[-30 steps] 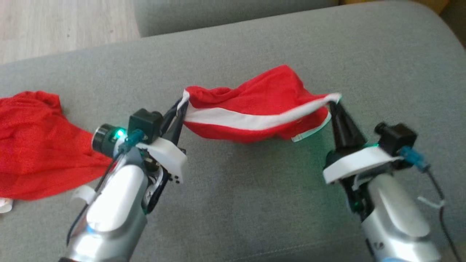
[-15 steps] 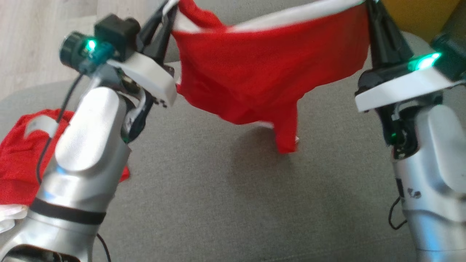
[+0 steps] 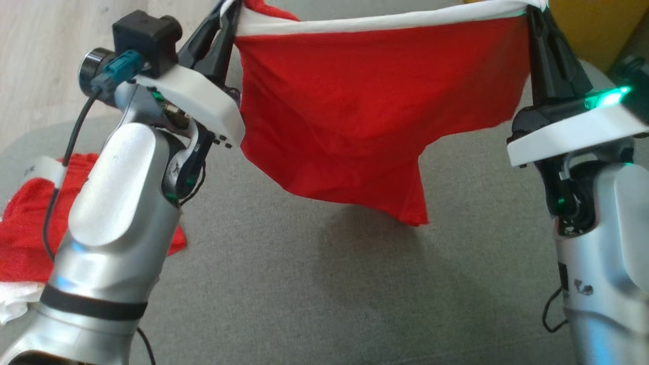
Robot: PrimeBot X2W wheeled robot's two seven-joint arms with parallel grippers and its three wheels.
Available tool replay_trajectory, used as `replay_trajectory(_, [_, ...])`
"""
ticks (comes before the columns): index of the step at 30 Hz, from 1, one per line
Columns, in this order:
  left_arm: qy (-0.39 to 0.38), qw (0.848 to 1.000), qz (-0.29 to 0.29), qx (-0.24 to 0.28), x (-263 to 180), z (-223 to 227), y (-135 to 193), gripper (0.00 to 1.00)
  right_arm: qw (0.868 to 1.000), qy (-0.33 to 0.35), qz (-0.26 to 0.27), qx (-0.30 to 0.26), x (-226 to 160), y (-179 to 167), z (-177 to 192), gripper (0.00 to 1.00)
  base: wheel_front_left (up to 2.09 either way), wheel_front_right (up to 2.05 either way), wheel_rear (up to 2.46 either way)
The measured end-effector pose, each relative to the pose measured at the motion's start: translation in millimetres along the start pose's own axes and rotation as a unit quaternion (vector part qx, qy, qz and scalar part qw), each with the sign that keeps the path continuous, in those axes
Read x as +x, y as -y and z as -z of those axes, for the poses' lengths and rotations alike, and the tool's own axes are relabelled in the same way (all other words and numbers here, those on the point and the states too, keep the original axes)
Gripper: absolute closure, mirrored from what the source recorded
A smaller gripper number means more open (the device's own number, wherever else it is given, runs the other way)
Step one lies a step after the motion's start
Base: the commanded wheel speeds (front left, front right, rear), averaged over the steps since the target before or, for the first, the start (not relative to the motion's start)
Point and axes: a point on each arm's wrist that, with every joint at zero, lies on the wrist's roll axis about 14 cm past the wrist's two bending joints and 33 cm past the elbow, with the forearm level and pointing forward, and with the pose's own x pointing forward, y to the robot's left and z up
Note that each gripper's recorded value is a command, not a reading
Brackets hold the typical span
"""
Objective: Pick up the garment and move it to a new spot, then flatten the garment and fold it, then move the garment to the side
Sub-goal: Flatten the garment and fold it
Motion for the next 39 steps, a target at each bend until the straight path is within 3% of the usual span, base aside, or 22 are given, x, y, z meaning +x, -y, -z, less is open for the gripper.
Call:
replay_trajectory(8, [-0.053, 0.998, -0.019, -0.038, 20, 39, -20, 1.0, 0.999, -0.039, 0.002, -0.017, 28, 9, 30, 1.0, 0.0, 0.0, 0.0])
replay_trajectory(13, [-0.067, 0.996, -0.053, -0.029, 85, 69, -74, 1.0, 0.997, -0.052, -0.014, -0.059, 113, 23, 57, 1.0, 0.0, 0.0, 0.0])
replay_trajectory(18, [-0.014, 0.996, -0.081, -0.044, 136, 68, -99, 1.0, 0.995, 0.002, -0.001, -0.103, 168, 47, 50, 1.0, 0.0, 0.0, 0.0])
replay_trajectory(23, [0.041, 0.992, -0.101, -0.07, 164, 65, -106, 1.0, 0.993, 0.015, 0.03, -0.113, 191, 74, 60, 1.0, 0.0, 0.0, 0.0])
replay_trajectory(31, [-0.054, 0.987, -0.107, -0.104, 130, 151, -96, 1.0, 0.992, -0.099, 0.036, -0.068, 161, 69, 156, 1.0, 0.0, 0.0, 0.0])
replay_trajectory(35, [-0.135, 0.978, -0.102, -0.122, 82, 210, -74, 1.0, 0.978, -0.202, 0.038, -0.042, 103, 63, 226, 1.0, 0.0, 0.0, 0.0])
replay_trajectory(39, [-0.195, 0.968, -0.094, -0.127, 25, 248, -50, 1.0, 0.96, -0.278, 0.022, -0.034, 52, 50, 265, 1.0, 0.0, 0.0, 0.0])
